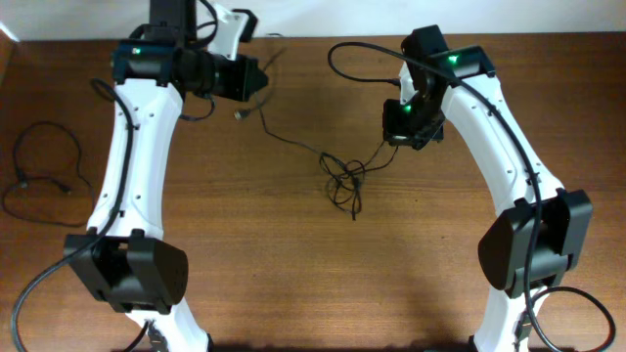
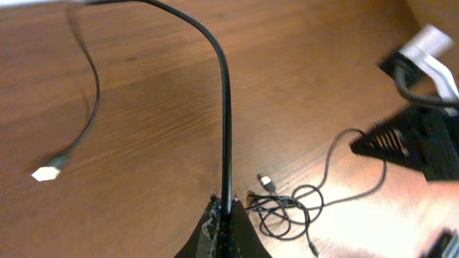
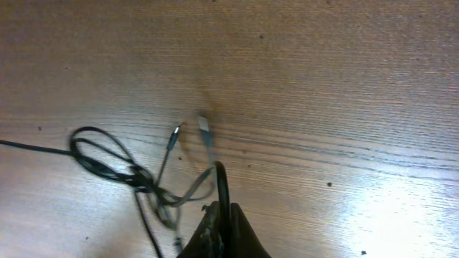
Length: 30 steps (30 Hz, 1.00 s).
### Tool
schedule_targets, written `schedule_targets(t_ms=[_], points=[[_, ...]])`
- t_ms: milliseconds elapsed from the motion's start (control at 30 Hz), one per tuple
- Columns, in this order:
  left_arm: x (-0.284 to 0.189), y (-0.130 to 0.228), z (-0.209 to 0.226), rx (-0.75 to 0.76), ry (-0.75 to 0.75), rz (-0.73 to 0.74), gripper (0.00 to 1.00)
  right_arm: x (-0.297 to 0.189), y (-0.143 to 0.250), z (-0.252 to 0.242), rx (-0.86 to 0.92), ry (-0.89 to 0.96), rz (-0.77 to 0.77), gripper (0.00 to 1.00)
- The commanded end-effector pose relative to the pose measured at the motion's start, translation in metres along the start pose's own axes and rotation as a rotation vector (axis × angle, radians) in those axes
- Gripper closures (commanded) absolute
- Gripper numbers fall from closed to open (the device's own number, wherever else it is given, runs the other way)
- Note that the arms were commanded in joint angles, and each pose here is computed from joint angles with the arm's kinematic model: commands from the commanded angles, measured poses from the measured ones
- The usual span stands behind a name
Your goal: Untangle cables
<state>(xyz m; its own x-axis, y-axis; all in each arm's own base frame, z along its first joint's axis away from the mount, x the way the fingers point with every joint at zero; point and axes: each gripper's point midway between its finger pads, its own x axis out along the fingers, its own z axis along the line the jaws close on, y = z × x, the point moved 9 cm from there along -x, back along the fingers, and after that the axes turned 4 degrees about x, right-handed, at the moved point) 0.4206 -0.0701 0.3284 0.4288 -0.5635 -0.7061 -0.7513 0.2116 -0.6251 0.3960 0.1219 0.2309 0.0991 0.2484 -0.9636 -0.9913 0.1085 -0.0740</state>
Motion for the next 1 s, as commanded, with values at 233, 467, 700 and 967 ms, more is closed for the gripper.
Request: schedule_targets(t_ms=[233, 467, 700, 967], points=[[-0.084, -0.055, -0.039, 0.277, 0.325, -0.354, 1.00, 0.042, -0.008, 0.001, 0.010, -0.060, 0.091, 0.96], [-0.150, -0.075, -0.054, 0.303, 0.257, -0.499, 1.00, 0.063, -0.012, -0.003, 0.029, -0.054, 0.117, 0.96], [-0.201, -0.078, -0.034, 0.211, 0.135, -0.609, 1.00, 0.074, -0.013, -0.006, 0.036, -0.040, 0.133, 0.96], [-0.200, -0.075, -0.018, 0.102, 0.000, -0.592, 1.00, 0.067, -0.025, -0.029, 0.063, -0.069, 0.115, 0.96]])
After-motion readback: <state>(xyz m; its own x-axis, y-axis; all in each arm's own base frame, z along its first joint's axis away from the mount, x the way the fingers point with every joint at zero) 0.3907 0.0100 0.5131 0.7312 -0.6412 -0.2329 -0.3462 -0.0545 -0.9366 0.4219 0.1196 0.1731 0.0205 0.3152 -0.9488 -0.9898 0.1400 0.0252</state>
